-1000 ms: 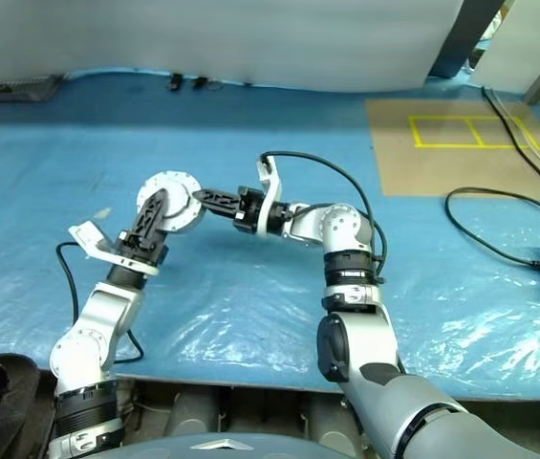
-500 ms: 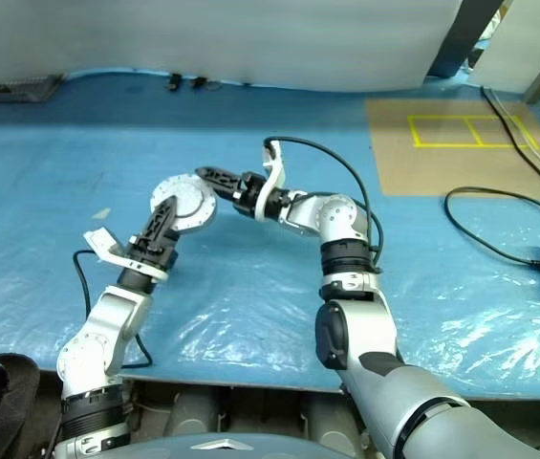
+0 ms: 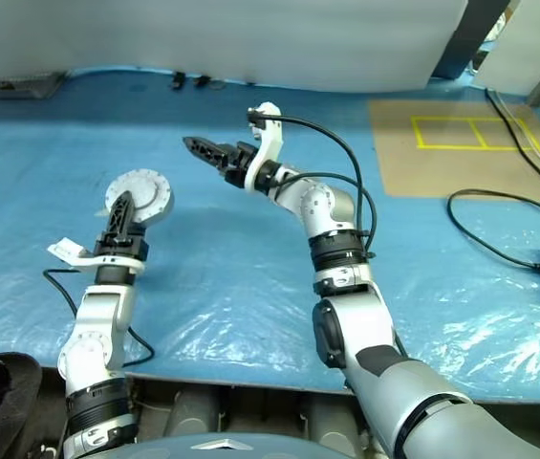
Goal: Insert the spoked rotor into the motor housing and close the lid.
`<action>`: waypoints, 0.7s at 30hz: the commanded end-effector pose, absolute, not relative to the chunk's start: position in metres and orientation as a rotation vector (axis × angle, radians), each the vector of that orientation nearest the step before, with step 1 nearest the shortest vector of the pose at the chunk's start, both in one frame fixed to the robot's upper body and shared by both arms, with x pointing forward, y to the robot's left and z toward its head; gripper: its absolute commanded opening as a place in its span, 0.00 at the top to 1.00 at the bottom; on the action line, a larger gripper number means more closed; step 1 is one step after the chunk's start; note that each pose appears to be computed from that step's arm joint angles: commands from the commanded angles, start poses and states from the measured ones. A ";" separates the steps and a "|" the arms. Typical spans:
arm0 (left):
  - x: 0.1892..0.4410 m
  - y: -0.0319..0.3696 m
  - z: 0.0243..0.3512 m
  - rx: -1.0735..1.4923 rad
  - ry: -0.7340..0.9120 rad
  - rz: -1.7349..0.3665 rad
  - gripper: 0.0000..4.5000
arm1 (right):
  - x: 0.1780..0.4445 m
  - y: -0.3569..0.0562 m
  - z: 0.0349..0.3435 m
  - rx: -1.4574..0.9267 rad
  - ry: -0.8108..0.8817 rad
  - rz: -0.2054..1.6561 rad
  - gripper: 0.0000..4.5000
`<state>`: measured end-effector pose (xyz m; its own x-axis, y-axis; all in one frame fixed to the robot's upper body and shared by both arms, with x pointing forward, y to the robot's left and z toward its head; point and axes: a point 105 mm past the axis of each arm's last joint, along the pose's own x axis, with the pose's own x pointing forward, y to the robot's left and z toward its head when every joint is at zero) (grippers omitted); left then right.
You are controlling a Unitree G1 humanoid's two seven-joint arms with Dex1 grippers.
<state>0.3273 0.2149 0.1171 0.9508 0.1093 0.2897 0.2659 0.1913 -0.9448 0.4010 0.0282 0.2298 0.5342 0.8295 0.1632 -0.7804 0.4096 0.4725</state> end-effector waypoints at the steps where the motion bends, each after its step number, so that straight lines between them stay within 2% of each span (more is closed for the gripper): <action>1: 0.332 0.249 0.125 -1.275 -0.461 0.063 0.42 | 0.415 0.018 0.251 0.450 0.008 0.938 0.15; 7: 0.335 0.286 0.119 -1.220 -0.558 0.264 0.42 | 0.419 0.023 0.262 0.404 -0.038 0.954 0.15; 18: 0.336 0.310 0.094 -1.148 -0.472 0.411 0.42 | 0.403 0.035 0.254 0.411 -0.013 1.042 0.15; 19: 0.335 0.312 0.094 -1.149 -0.477 0.419 0.30 | 0.403 0.035 0.254 0.409 -0.013 1.039 0.14; 21: 0.333 0.315 0.095 -1.146 -0.487 0.437 0.18 | 0.404 0.035 0.253 0.402 -0.010 1.037 0.14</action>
<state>0.3386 0.3019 0.0783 0.8494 0.5205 0.0876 -0.0946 0.3135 -0.9449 0.4084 0.0340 0.2372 0.5380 0.8306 0.1435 -0.8124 0.4656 0.3510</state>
